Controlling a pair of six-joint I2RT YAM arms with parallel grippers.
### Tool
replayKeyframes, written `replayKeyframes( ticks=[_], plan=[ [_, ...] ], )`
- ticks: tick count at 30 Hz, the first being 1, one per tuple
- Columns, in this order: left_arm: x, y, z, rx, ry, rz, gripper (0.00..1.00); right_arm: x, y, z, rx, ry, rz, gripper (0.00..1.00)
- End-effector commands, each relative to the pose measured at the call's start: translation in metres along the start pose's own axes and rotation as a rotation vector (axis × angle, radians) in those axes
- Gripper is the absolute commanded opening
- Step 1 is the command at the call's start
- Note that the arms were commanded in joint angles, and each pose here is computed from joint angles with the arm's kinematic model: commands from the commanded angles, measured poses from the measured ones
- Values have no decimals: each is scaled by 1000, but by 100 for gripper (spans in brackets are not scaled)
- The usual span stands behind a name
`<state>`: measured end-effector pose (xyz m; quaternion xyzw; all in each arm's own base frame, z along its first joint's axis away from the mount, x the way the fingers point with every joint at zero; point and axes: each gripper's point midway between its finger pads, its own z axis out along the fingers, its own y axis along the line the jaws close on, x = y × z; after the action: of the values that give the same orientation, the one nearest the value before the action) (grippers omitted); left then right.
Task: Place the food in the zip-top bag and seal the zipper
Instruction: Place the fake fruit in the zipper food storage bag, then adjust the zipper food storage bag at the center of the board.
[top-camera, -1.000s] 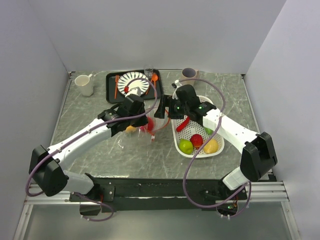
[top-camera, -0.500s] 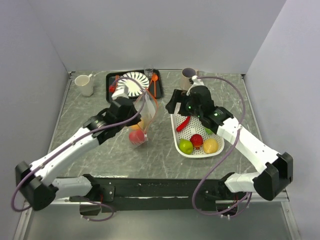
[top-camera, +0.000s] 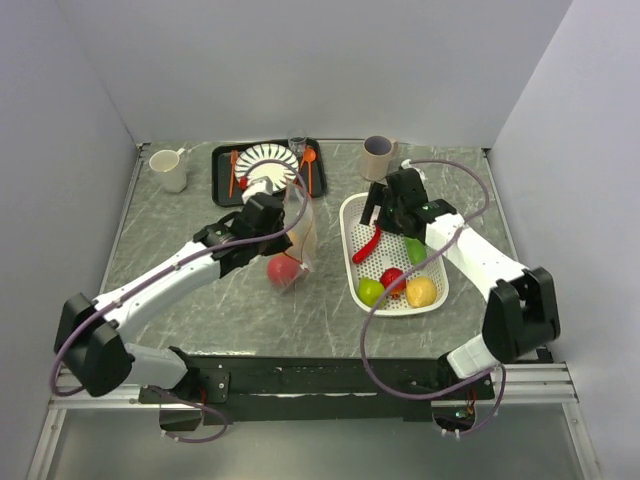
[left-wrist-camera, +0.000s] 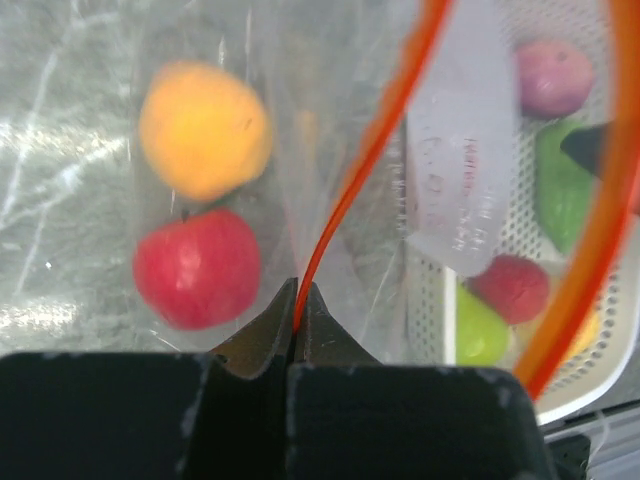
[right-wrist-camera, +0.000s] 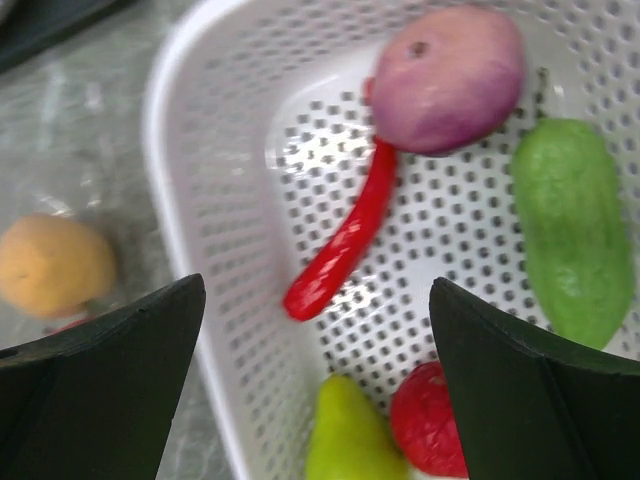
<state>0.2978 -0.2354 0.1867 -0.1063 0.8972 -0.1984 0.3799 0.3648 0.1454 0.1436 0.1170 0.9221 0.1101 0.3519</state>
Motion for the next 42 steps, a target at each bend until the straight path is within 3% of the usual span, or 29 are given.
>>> replayKeyframes(
  ticks=[1, 7, 10, 12, 18, 25, 30, 42],
  plan=[
    [-3, -24, -1, 79, 36, 1, 1, -22, -21, 12, 82, -28, 55, 100],
    [-13, -35, -3, 108, 19, 17, 1, -32, -30, 35, 102, -19, 93, 100],
    [-36, -28, -14, 25, -38, 37, 1, -33, -26, 44, 79, 10, 100, 100],
    [-50, -5, -23, -87, -75, 53, 1, -35, -22, 45, 56, 9, 100, 100],
    [-98, 38, -55, -203, -197, 30, 1, -32, -12, 37, -8, 20, 98, 100],
    [-122, 84, -86, -345, -252, 42, 1, -31, -11, 25, -31, 14, 83, 100],
    [-122, 84, -91, -334, -214, 94, 1, -31, -5, 19, -65, 16, 82, 100],
    [-60, 59, -8, -169, 7, 53, 1, -29, -30, 41, 54, 10, 119, 100]
  ],
)
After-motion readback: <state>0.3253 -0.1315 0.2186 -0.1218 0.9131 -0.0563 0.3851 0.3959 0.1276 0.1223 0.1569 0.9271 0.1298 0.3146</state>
